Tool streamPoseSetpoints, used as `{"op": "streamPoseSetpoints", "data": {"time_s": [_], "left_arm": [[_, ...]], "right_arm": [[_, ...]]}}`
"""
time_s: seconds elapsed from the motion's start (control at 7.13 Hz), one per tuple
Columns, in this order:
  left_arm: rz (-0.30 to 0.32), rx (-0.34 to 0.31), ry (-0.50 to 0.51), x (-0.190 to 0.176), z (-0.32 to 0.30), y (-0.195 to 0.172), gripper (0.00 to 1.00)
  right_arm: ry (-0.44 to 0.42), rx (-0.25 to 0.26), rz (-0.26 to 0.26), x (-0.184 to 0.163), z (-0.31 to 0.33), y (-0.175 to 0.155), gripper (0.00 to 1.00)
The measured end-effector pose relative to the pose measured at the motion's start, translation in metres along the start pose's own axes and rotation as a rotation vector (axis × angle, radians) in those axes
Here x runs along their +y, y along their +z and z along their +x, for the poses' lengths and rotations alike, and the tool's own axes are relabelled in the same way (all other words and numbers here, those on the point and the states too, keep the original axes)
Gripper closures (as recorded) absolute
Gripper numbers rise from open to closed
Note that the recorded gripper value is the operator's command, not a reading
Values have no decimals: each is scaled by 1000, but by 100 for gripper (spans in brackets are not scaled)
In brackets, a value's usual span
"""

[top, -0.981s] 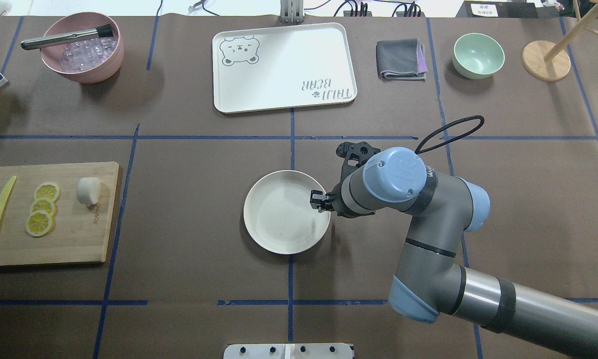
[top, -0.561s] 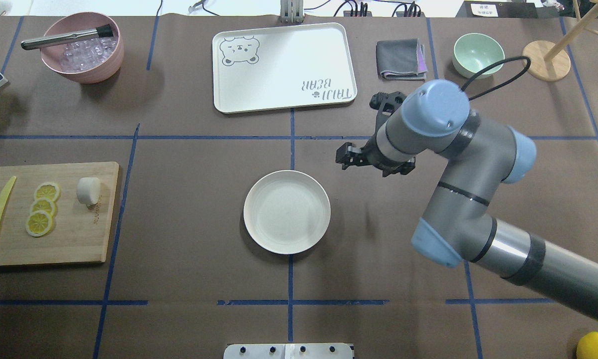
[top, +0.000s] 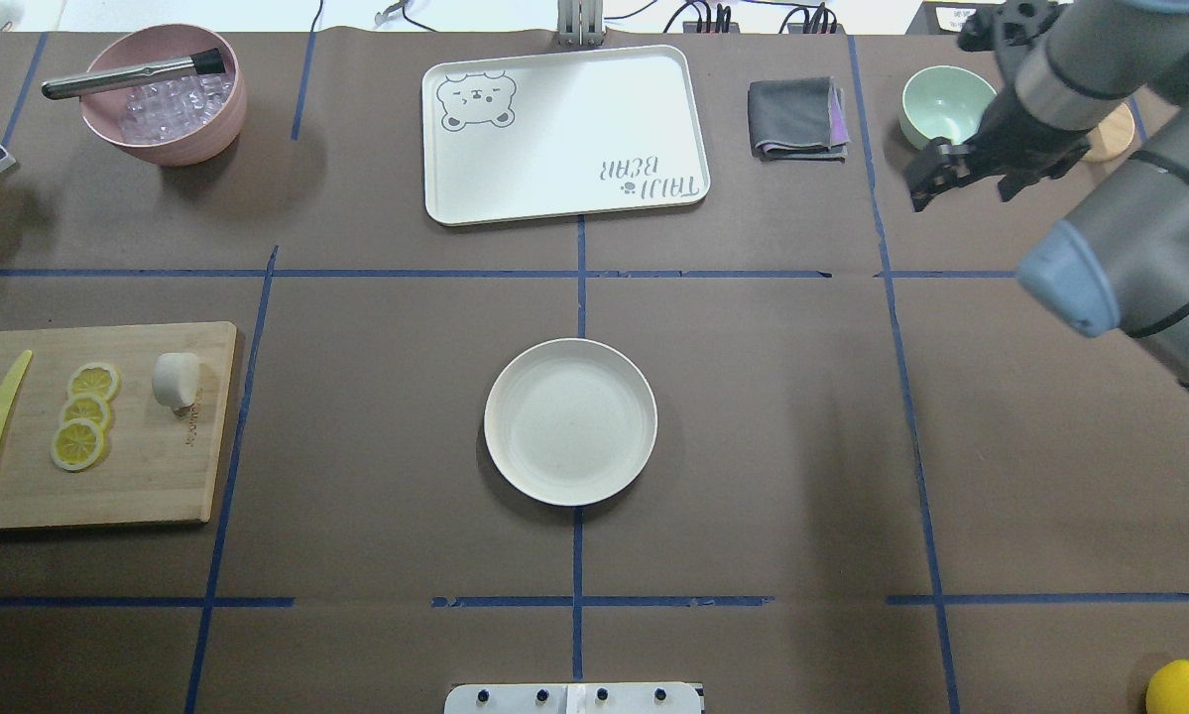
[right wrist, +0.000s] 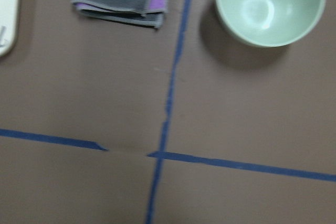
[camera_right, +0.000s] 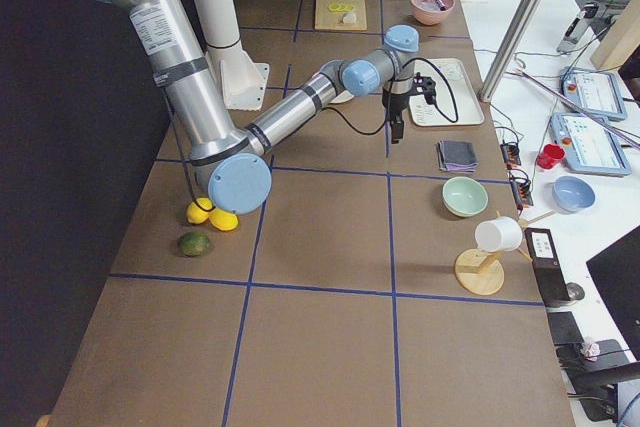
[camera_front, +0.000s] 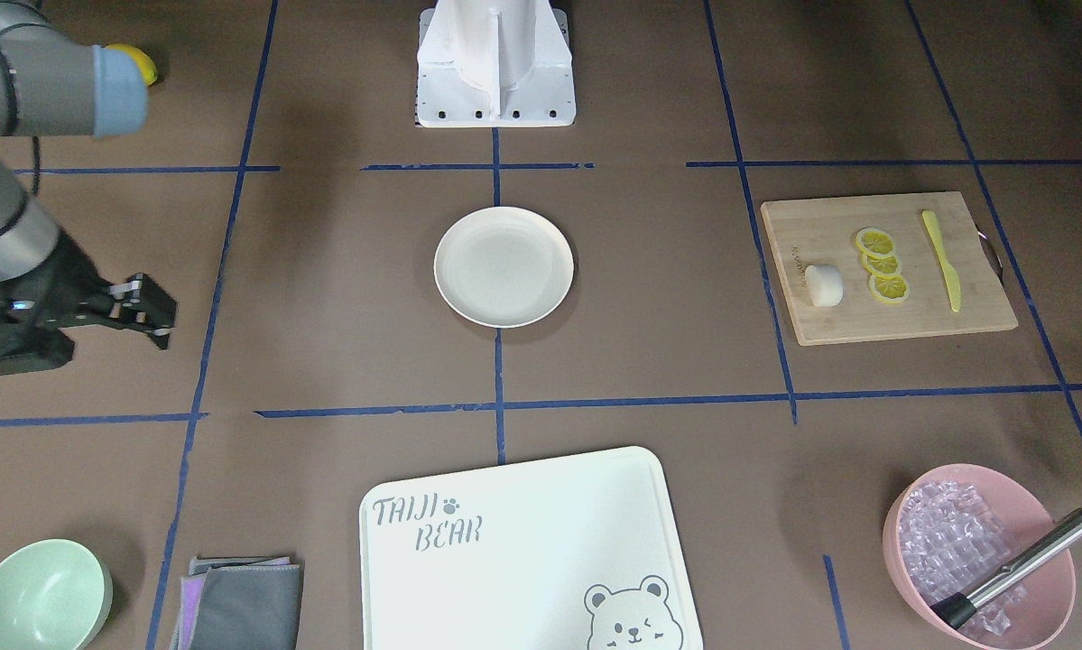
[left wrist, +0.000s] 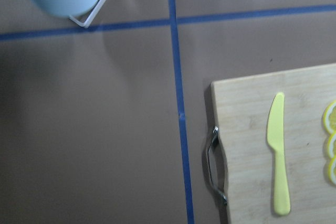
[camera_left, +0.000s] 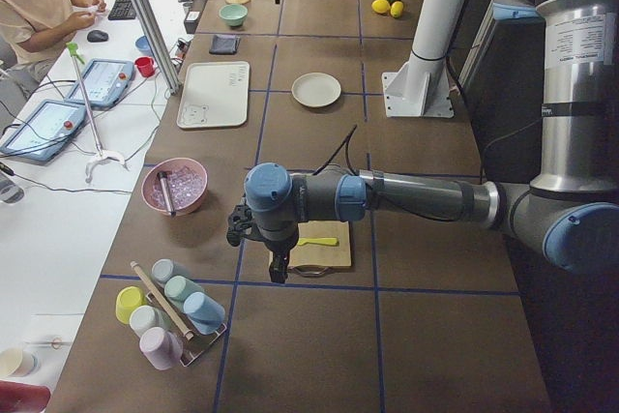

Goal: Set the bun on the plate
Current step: 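Release the plate and withdraw the right gripper away from the table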

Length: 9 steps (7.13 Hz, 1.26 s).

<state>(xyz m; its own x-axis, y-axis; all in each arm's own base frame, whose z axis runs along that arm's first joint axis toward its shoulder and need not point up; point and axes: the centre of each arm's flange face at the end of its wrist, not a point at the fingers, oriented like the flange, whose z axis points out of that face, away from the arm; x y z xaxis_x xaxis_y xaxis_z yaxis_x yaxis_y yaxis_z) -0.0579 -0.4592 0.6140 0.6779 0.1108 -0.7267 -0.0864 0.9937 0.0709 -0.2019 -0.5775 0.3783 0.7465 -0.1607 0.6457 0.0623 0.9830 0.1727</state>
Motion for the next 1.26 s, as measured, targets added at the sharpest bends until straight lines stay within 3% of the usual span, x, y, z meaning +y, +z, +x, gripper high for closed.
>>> {"op": "streamPoseSetpoints", "data": {"time_s": [0.28, 0.56, 0.84, 0.98, 1.26], "left_arm": [[14, -1, 10, -16, 5, -7, 0], [18, 1, 18, -19, 5, -7, 0], [57, 1, 65, -24, 16, -12, 0], [79, 4, 90, -31, 36, -11, 0], [96, 35, 28, -47, 120, 25, 0]], "right_arm": [[-121, 3, -32, 43, 154, -15, 0], [-135, -7, -60, 124, 275, -19, 0], [-56, -21, -84, 186, 321, -14, 0], [-26, -21, -81, 193, 323, -16, 0], [-5, -21, -76, 195, 323, -18, 0]]}}
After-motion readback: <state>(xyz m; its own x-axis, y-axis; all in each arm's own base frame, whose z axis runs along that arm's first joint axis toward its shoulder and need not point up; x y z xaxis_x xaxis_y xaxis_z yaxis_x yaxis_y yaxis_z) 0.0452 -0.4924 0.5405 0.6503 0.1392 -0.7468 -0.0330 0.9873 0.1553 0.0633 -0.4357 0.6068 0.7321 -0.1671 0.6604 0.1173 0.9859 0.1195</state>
